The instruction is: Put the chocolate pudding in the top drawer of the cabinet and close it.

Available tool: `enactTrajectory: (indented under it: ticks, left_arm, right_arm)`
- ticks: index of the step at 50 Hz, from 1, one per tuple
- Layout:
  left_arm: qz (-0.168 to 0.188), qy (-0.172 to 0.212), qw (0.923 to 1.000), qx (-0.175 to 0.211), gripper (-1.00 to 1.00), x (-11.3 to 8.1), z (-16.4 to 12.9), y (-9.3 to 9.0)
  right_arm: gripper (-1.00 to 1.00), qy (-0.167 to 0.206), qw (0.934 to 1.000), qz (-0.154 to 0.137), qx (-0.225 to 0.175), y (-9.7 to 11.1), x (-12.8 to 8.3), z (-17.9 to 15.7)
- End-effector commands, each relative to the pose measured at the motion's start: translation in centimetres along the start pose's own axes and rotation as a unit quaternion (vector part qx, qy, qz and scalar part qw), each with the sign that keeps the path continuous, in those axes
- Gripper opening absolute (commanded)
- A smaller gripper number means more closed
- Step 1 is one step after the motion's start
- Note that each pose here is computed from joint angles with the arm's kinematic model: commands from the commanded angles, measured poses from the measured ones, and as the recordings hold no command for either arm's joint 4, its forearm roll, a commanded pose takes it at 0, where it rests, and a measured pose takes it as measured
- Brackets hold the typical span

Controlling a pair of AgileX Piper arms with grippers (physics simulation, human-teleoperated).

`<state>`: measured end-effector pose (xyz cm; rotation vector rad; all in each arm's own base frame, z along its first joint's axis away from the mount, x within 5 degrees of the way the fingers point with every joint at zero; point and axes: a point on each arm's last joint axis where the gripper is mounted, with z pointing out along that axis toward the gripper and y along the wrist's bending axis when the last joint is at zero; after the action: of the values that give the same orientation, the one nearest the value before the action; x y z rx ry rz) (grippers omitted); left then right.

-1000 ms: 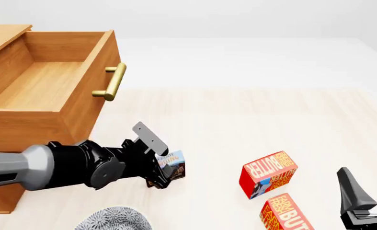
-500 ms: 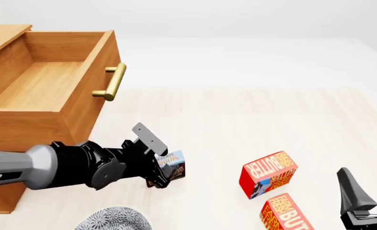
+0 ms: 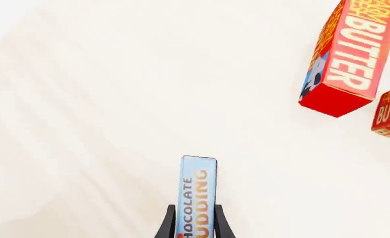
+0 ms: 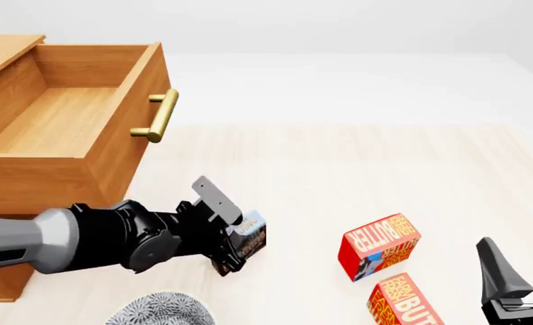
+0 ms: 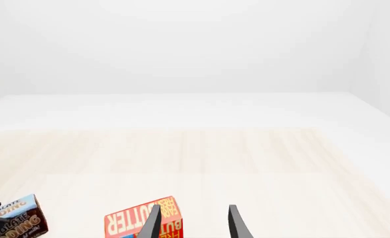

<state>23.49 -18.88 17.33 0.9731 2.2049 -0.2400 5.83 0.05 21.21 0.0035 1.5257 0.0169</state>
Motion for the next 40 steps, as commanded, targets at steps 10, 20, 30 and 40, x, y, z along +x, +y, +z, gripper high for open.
enactTrajectory:
  ticks: [10, 20, 30, 40]
  left_arm:
    - [-0.045, -0.027, 0.9984, 0.020, -1.00, -1.8, -4.0, -1.4]
    - [-0.048, -0.045, 0.9976, 0.022, -1.00, -2.8, -5.9, -1.5]
    - [-0.041, -0.077, 0.9960, 0.017, -1.00, -4.0, -9.1, -1.0]
    - [-0.017, -0.102, 0.9944, 0.019, -1.00, -5.1, -12.1, -1.2]
  right_arm:
    - [1.00, -0.004, 1.0000, -0.002, 0.001, 0.0, 0.0, 0.0]
    - [1.00, -0.004, 1.0000, -0.002, 0.001, 0.0, 0.0, 0.0]
    - [1.00, -0.004, 1.0000, -0.002, 0.001, 0.0, 0.0, 0.0]
    - [1.00, -0.004, 1.0000, -0.002, 0.001, 0.0, 0.0, 0.0]
